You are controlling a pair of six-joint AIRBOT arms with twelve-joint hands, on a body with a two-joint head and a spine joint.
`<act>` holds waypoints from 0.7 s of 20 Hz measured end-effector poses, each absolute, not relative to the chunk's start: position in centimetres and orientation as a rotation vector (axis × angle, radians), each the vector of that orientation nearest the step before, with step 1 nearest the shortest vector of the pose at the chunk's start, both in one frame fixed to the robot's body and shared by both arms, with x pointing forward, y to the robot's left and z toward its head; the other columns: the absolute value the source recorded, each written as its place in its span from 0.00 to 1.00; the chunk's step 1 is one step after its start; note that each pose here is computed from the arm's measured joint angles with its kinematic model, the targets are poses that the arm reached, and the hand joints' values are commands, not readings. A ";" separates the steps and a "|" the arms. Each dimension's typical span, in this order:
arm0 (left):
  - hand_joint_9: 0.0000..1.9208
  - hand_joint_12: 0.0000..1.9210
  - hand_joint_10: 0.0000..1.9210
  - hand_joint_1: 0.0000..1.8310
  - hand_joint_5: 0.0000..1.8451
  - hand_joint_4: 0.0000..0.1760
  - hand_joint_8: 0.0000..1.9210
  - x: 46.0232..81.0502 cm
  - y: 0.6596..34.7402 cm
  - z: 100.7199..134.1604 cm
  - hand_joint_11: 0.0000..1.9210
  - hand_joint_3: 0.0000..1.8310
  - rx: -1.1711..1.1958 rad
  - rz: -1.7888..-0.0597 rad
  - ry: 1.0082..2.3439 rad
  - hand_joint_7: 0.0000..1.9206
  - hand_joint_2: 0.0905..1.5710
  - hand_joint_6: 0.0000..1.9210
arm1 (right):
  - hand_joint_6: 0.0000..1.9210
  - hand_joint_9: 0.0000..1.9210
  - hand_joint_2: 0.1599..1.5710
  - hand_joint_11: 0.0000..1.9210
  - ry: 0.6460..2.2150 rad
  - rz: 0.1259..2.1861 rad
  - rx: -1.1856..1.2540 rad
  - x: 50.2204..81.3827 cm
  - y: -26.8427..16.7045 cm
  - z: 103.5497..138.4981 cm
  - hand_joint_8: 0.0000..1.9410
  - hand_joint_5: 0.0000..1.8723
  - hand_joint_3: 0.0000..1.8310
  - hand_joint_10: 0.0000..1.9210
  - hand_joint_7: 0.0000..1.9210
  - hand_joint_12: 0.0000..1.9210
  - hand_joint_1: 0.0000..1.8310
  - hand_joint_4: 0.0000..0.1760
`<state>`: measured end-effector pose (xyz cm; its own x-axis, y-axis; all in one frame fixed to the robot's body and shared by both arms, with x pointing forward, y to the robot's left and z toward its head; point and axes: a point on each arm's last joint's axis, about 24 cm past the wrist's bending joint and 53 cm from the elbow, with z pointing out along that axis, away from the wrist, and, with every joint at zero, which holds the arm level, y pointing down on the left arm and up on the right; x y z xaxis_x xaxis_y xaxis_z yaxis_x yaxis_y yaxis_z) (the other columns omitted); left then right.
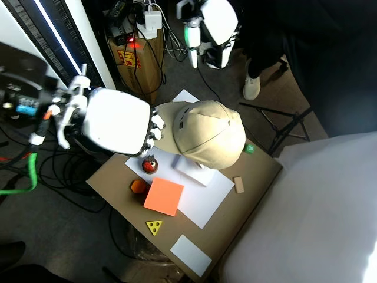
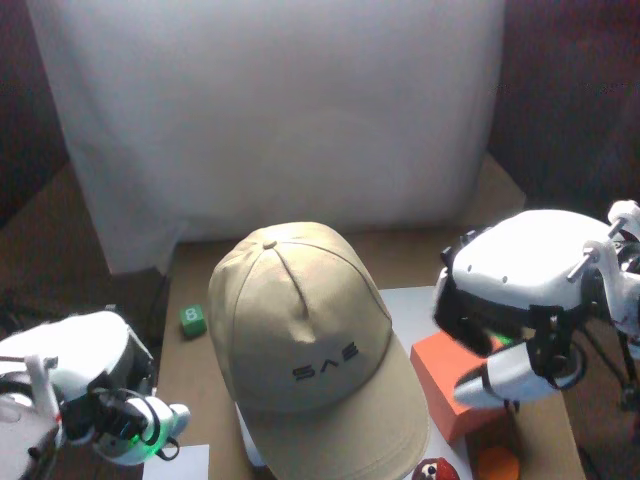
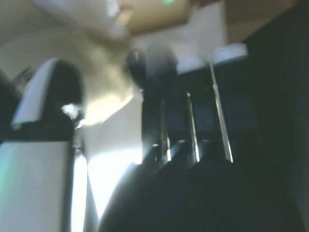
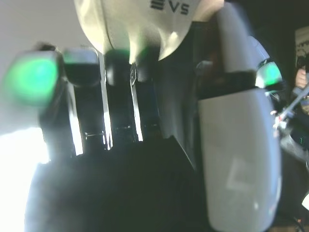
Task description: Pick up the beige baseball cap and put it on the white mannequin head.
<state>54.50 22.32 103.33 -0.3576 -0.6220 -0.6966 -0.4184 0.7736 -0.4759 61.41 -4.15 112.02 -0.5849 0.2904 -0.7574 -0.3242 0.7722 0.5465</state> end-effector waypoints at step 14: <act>0.77 1.00 1.00 0.43 0.67 1.00 1.00 56.8 16.5 107.7 0.82 0.00 -0.643 -0.411 1.964 0.73 0.76 1.00 | 1.00 0.89 0.89 1.00 2.029 0.765 0.080 62.0 -6.1 111.2 1.00 0.67 0.00 1.00 0.80 1.00 0.43 1.00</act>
